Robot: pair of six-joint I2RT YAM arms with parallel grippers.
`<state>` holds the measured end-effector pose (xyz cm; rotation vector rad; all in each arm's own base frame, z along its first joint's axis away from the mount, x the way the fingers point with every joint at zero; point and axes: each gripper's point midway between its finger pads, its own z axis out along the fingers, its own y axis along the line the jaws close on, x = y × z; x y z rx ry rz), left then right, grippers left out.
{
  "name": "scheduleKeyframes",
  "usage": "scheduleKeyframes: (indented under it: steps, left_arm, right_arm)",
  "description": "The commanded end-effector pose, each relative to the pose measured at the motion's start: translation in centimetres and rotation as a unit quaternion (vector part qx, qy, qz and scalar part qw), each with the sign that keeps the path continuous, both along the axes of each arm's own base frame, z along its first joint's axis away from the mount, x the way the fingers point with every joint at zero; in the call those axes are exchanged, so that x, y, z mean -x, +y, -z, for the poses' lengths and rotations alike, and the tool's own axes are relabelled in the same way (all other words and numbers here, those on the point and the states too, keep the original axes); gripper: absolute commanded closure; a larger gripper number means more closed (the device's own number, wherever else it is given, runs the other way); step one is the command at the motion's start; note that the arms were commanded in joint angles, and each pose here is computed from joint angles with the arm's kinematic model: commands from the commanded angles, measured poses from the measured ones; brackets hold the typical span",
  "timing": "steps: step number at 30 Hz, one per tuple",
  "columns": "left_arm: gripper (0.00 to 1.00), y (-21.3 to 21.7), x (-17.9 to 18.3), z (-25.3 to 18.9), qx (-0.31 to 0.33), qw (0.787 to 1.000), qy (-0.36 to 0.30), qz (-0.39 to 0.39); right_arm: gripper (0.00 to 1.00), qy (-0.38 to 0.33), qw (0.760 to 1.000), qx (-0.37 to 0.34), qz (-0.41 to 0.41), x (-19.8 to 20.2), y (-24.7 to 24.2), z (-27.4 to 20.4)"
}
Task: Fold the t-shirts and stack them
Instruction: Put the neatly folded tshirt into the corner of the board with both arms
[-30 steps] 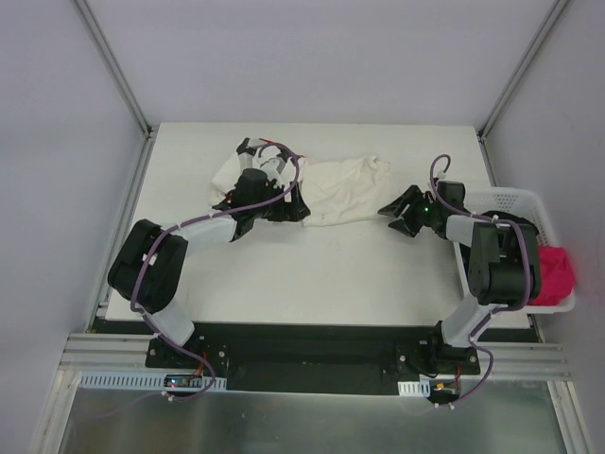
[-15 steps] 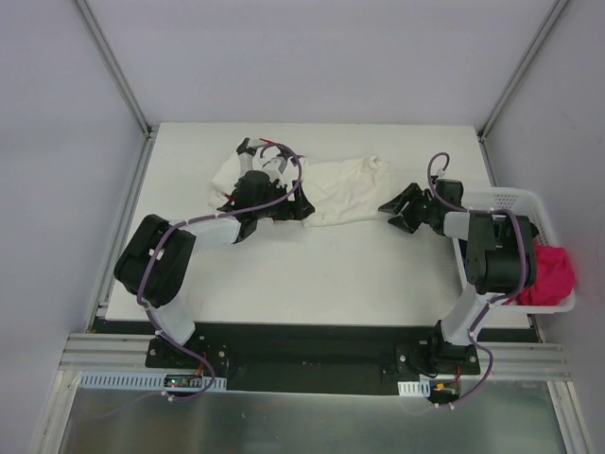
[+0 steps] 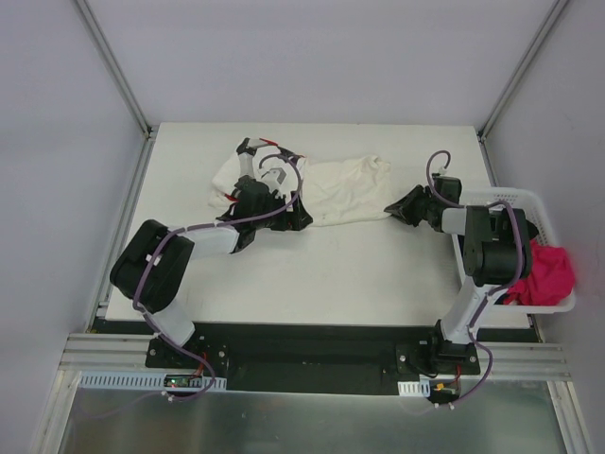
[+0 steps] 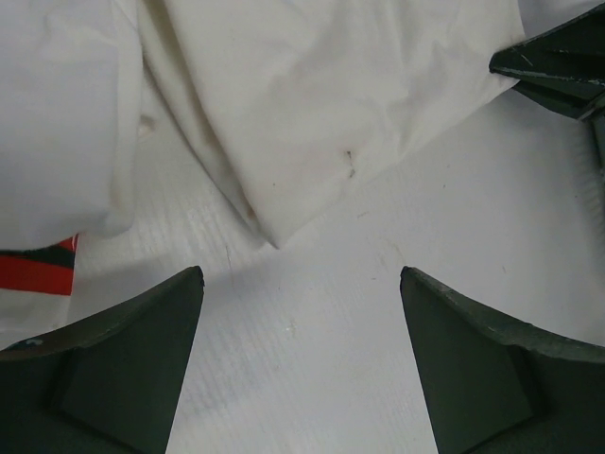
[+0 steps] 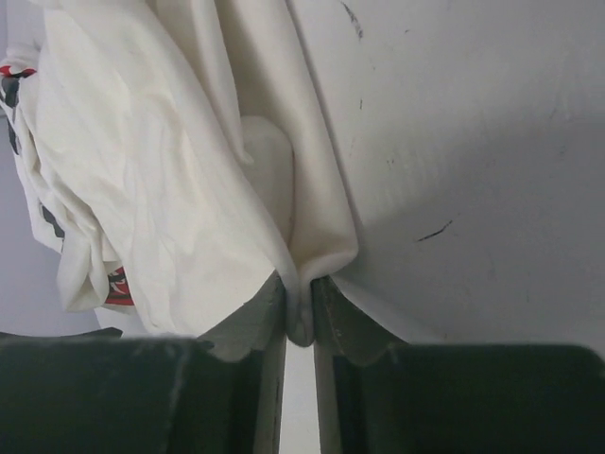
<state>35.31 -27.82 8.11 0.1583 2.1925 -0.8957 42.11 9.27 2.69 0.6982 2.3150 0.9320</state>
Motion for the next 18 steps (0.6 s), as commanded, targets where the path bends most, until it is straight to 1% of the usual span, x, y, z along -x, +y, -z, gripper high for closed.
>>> scheduleKeyframes:
  steps: [1,2,5,6,8,9,11,12,14,15,17,18]
  left_arm:
    - [0.16,0.3,1.0,-2.1,0.013,0.999,-0.029,-0.017]
    - [0.16,0.4,1.2,-2.6,0.015,0.999,-0.035,-0.022]
    - [0.16,0.9,1.8,-3.0,0.012,0.999,-0.038,-0.032]
    - [0.16,0.9,2.1,-3.0,0.01,0.999,-0.038,-0.033]
    - [0.16,1.3,2.5,-3.3,0.009,0.998,-0.042,-0.039]
    - [0.16,1.5,2.7,-3.2,0.003,0.998,-0.04,-0.042]
    - [0.16,1.8,2.8,-3.5,-0.003,0.998,-0.043,-0.042]
    - [0.16,1.9,2.9,-3.6,-0.005,0.998,-0.042,-0.044]
    - [0.16,2.2,3.5,-3.7,-0.008,0.998,-0.042,-0.044]
    - [0.16,2.6,3.9,-3.4,-0.011,0.998,-0.039,-0.047]
    - [0.16,3.0,4.3,-3.6,-0.012,0.998,-0.042,-0.052]
    - [0.16,3.3,4.6,-3.4,-0.014,0.998,-0.04,-0.055]
  right_arm:
    - [0.87,-0.027,0.999,0.027,0.018,-0.5,-0.8,-0.8]
    - [0.9,-0.019,0.999,0.032,0.019,0.2,-0.7,-0.3]
    - [0.92,-0.017,0.999,0.038,0.019,1.3,-0.2,-0.6]
    - [0.92,-0.006,0.999,0.035,0.021,2.1,0.0,-0.3]
    - [0.93,-0.015,0.999,0.036,0.023,2.6,0.0,-1.3]
    - [0.93,0.001,0.999,0.038,0.014,3.9,0.8,-0.9]
    - [0.94,-0.012,0.999,0.043,0.006,4.7,1.2,-2.3]
    - [0.94,0.006,0.999,0.048,0.003,6.0,1.2,-1.8]
    - [0.94,-0.008,0.998,0.061,-0.005,7.1,1.2,-3.0]
    - [0.94,0.005,0.998,0.067,-0.008,8.1,1.1,-2.9]
    - [0.94,-0.005,0.997,0.081,-0.016,9.5,1.0,-3.9]
    - [0.94,0.011,0.996,0.088,-0.019,10.7,0.8,-3.5]
